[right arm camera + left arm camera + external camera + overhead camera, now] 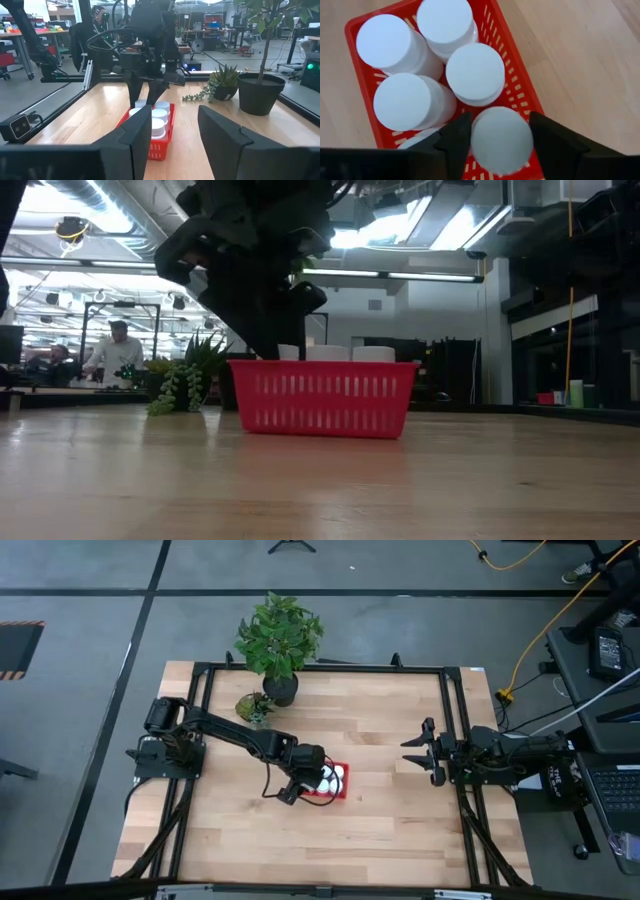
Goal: Pick and place pill bottles into a basket
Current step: Put the white pill bottle into the red bin, then return to Home Position
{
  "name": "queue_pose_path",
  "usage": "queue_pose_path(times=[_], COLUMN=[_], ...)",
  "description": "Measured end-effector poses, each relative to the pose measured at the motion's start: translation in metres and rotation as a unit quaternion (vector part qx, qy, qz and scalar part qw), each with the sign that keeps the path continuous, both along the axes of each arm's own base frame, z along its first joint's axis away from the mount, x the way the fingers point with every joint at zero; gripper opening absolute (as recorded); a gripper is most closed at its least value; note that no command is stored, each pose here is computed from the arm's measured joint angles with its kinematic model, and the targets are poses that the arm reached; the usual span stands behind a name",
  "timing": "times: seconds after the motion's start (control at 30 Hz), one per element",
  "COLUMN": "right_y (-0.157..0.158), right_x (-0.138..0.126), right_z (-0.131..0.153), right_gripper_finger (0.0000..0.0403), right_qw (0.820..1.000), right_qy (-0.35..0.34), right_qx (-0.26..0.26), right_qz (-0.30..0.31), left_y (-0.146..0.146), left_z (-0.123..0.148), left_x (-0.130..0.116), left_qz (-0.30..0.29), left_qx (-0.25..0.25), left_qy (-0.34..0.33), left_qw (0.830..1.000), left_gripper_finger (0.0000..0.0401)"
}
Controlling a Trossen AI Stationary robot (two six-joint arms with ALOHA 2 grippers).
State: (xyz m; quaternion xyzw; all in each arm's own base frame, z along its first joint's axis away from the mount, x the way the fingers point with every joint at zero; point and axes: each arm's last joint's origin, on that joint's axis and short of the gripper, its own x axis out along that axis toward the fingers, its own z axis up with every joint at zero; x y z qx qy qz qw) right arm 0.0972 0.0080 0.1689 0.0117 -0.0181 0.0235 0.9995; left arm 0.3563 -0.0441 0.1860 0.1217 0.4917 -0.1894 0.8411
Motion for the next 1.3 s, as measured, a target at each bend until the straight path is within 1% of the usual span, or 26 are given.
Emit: queue_pose_path(times=[0.1, 0.17, 0.3, 0.4, 0.53, 0.63, 0.73, 0.8, 0.9, 0.97, 1.03, 1.07, 1.1, 1.17, 1.23, 1.3], right_y=[0.0, 0.0, 0.0, 0.0, 0.0, 0.0, 0.0, 0.0, 0.0, 0.0, 0.0, 0.0, 0.0, 0.0, 0.0, 0.0], right_x=[0.0, 0.0, 0.0, 0.0, 0.0, 0.0, 0.0, 0.0, 0.0, 0.0, 0.0, 0.0, 0.0, 0.0, 0.0, 0.0], right_z=[0.0, 0.0, 0.0, 0.0, 0.0, 0.0, 0.0, 0.0, 0.0, 0.0, 0.0, 0.0, 0.0, 0.0, 0.0, 0.0], right_gripper_finger=[0.0163, 0.0163, 0.0163, 0.0163, 0.0163, 0.0163, 0.0163, 0.0163, 0.0163, 0.0163, 0.0163, 0.0163, 0.0163, 0.0163, 0.0163, 0.0163], right_qw=[1.0, 1.0, 1.0, 1.0, 1.0, 1.0, 1.0, 1.0, 1.0, 1.0, 1.0, 1.0, 1.0, 1.0, 1.0, 1.0], right_qy=[0.0, 0.0, 0.0, 0.0, 0.0, 0.0, 0.0, 0.0, 0.0, 0.0, 0.0, 0.0, 0.0, 0.0, 0.0, 0.0], right_qx=[0.0, 0.0, 0.0, 0.0, 0.0, 0.0, 0.0, 0.0, 0.0, 0.0, 0.0, 0.0, 0.0, 0.0, 0.0, 0.0], right_qz=[0.0, 0.0, 0.0, 0.0, 0.0, 0.0, 0.0, 0.0, 0.0, 0.0, 0.0, 0.0, 0.0, 0.0, 0.0, 0.0], left_y=[0.0, 0.0, 0.0, 0.0, -0.001, -0.001, 0.003, 0.009, 0.024, 0.035, 0.047, 0.054, 0.06, 0.073, 0.08, 0.081], left_z=[0.0, 0.0, 0.004, 0.014, 0.041, 0.069, 0.106, 0.13, 0.167, 0.188, 0.2, 0.203, 0.204, 0.199, 0.185, 0.163], left_x=[0.0, 0.0, -0.001, -0.002, -0.003, -0.005, -0.009, -0.017, -0.039, -0.064, -0.093, -0.108, -0.122, -0.152, -0.182, -0.205], left_qz=[0.008, 0.015, 0.027, 0.029, 0.035, 0.045, 0.069, 0.102, 0.134, 0.136, 0.132, 0.138, 0.157, 0.21, 0.261, 0.288], left_qx=[-0.004, -0.008, -0.014, -0.014, -0.02, -0.03, -0.053, -0.064, -0.049, -0.013, 0.035, 0.052, 0.06, 0.055, 0.037, 0.014], left_qy=[0.0, 0.002, 0.002, 0.011, 0.002, -0.024, -0.081, -0.125, -0.187, -0.218, -0.23, -0.235, -0.243, -0.258, -0.279, -0.321], left_qw=[1.0, 1.0, 1.0, 0.999, 0.999, 0.998, 0.993, 0.985, 0.972, 0.966, 0.964, 0.961, 0.955, 0.941, 0.923, 0.902], left_gripper_finger=[0.0222, 0.0239, 0.0259, 0.0264, 0.0265, 0.0266, 0.0266, 0.0266, 0.0267, 0.0267, 0.0267, 0.0267, 0.0267, 0.0267, 0.0267, 0.0267])
